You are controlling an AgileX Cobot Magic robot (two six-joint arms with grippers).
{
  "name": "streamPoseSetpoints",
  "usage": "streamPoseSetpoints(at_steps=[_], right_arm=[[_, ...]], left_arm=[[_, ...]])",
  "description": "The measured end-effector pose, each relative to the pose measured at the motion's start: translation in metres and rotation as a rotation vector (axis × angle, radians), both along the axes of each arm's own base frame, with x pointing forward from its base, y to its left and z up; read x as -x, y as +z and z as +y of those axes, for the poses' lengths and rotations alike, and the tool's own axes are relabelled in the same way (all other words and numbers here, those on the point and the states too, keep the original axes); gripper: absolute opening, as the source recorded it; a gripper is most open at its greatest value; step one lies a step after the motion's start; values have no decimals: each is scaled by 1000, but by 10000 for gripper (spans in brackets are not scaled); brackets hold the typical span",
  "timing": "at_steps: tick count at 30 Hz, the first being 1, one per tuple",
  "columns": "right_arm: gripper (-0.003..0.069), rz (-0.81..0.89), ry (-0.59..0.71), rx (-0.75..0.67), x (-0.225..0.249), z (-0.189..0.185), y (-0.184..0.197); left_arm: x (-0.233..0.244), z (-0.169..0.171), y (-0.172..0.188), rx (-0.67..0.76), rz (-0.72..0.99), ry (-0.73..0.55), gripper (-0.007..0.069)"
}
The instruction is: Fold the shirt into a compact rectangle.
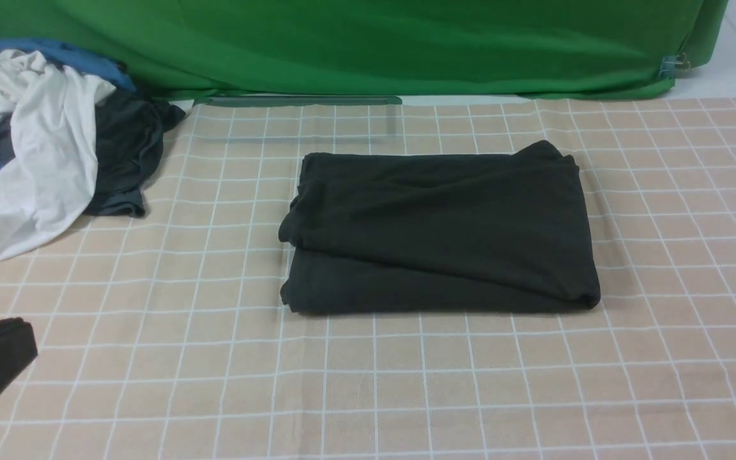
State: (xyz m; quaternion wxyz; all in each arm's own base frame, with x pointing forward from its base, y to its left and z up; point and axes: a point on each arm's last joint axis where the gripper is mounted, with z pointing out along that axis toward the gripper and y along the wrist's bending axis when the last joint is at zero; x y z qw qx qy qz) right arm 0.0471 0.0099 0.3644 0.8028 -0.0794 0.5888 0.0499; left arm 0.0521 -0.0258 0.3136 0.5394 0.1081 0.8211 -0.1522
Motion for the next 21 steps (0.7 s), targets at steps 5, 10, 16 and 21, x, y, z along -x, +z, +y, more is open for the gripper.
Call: streamPoseSetpoints(at_steps=[5,10,16,21], right_arm=[[88,-69,-17,-9,8,-3,-17],[136,-85,-20,-13,9,-3,-16],[144,-83,-20,-12,9,-3,-17],[144,-85,-21,-13,9,-3,-17]], left_arm=[[0,1,-15,20,-52,14,19],[-2,1,-15,30,-79,20,19],[-2,1,-13,36,-96,23,19],[-2,1,-13,37,-99,24,19]])
